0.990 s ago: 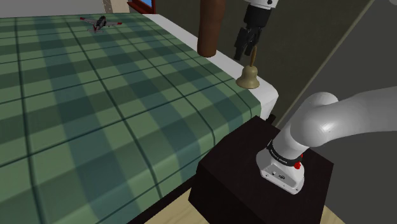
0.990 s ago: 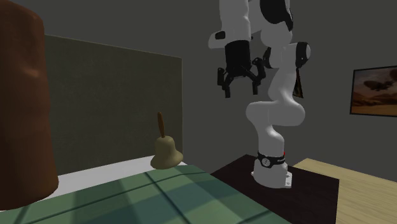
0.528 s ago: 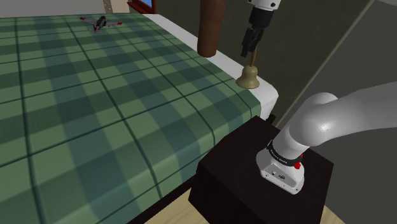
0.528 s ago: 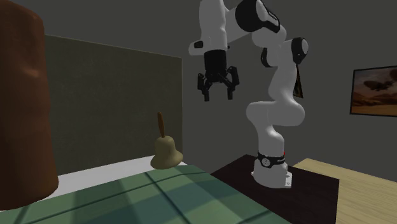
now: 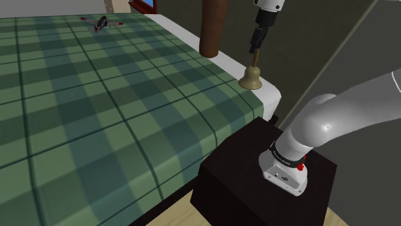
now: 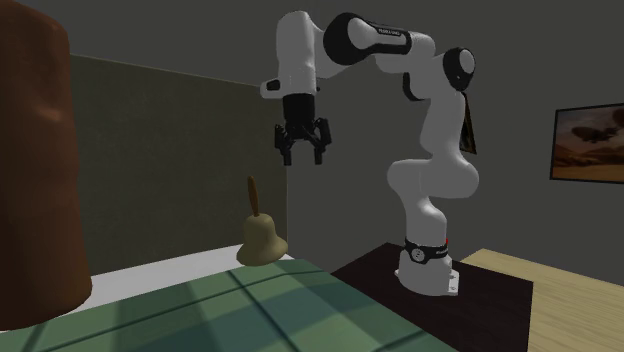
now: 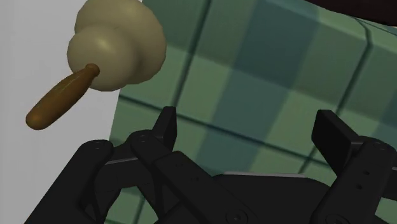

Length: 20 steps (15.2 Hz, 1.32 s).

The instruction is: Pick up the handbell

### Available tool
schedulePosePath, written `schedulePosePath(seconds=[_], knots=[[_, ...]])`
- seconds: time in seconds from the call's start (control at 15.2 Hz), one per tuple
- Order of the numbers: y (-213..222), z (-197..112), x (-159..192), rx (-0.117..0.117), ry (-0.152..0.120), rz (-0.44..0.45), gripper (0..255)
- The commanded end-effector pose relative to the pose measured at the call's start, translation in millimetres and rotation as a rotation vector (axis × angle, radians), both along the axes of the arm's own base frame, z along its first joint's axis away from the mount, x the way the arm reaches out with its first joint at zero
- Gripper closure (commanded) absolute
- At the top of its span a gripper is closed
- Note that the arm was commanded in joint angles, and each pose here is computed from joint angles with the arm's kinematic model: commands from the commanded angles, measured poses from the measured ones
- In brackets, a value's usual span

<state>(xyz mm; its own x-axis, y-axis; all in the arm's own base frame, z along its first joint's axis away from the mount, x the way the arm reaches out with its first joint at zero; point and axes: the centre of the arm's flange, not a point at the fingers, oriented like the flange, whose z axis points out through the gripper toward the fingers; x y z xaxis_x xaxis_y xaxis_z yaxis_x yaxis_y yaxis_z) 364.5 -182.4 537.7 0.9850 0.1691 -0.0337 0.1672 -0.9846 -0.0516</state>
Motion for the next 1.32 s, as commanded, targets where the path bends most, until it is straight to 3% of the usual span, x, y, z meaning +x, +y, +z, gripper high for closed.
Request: schedulePosePath(seconds=[0.0,0.73,1.25], knots=[[-25,-2,7,-0.009,0.001,0.017,0],[-151,-18,52,-0.048,0.004,0.098,0],[-151,-58,52,-0.048,0.004,0.098,0]])
